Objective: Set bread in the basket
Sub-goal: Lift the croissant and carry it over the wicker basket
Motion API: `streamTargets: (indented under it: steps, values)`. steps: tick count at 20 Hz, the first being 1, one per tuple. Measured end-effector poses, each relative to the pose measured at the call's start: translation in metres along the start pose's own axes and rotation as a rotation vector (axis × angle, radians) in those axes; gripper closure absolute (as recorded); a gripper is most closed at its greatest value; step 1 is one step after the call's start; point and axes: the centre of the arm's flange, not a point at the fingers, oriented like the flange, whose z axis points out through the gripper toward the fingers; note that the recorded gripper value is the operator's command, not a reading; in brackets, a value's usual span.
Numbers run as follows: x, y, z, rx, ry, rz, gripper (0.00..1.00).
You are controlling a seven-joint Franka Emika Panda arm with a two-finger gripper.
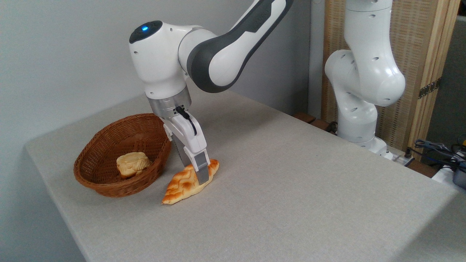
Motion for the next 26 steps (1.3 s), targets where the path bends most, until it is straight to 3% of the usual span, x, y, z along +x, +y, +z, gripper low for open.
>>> streamTargets:
  steps: [15,18,21,23,26]
  values:
    - [-0.004,-0.002,-0.006,0.0,0.001,-0.008,0.64]
    - [-0.009,-0.003,-0.034,-0.005,0.002,-0.014,0.63]
    - [-0.006,-0.003,-0.075,0.023,0.041,-0.024,0.63]
    - [0.001,0.001,-0.101,0.036,0.092,-0.083,0.63]
    - [0.021,0.019,-0.124,0.016,0.159,-0.217,0.63]
